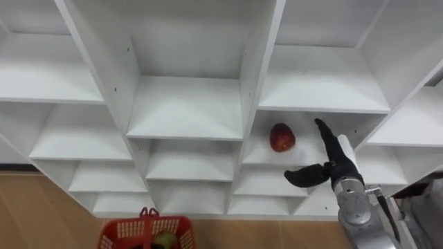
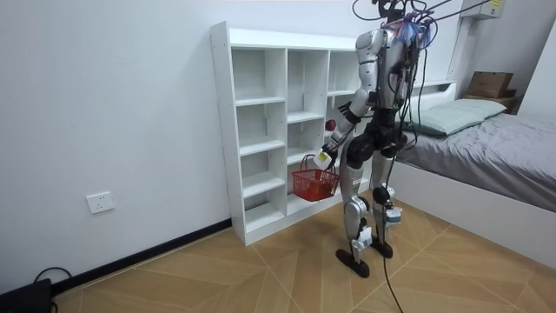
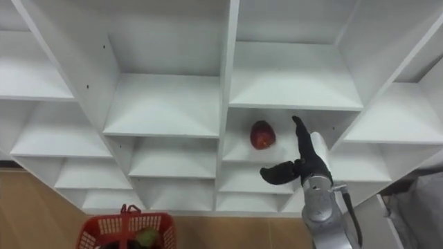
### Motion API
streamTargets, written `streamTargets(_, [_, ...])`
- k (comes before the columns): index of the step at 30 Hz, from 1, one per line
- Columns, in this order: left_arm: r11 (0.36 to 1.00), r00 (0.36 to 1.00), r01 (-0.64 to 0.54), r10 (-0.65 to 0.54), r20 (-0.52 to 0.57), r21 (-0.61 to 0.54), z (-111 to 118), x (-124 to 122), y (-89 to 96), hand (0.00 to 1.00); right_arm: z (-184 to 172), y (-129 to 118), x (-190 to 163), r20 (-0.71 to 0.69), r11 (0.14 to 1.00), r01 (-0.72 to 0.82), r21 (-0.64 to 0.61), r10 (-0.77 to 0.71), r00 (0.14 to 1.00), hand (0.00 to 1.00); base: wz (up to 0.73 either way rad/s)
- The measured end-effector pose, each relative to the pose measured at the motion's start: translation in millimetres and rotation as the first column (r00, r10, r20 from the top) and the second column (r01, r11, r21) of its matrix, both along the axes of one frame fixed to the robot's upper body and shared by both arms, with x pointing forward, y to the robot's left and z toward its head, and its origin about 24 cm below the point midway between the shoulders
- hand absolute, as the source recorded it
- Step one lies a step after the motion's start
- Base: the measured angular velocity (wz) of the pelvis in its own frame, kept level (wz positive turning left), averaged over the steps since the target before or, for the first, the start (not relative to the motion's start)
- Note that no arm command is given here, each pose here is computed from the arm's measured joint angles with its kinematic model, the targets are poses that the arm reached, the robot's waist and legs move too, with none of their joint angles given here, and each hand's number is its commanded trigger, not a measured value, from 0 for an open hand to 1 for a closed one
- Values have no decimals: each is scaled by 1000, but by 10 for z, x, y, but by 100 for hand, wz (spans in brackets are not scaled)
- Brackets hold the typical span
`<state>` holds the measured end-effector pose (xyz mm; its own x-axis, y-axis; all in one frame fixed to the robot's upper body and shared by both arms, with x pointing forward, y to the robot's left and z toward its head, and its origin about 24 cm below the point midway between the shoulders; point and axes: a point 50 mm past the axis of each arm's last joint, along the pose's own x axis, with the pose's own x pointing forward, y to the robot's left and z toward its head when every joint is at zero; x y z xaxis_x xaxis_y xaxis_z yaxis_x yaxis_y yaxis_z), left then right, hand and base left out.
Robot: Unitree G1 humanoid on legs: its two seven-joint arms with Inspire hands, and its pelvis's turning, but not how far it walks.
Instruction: Collect fruits from the closet
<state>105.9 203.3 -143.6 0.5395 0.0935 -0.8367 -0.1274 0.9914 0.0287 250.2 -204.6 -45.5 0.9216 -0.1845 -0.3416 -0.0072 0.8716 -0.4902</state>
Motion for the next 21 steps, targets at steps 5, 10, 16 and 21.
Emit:
streamTargets(5, [999, 999, 33, -33, 36, 5, 42, 162, -24, 100, 6, -21, 117, -2, 999, 35, 17, -34, 999, 0, 9])
streamTargets(10, [999, 997, 42, -43, 64, 9, 78, 282, -23, 100, 33, -54, 255, 1, 996, 91, 25, -91, 996, 0, 5])
streamTargets(16, [998, 994, 62, -62, 84, 5, 104, 387, -38, 100, 160, -130, 380, 62, 988, 154, 28, -155, 986, 0, 5])
streamTargets(21, [998, 995, 67, -67, 69, 1, 83, 390, -43, 100, 240, -195, 478, 81, 981, 189, 33, -191, 978, 0, 2])
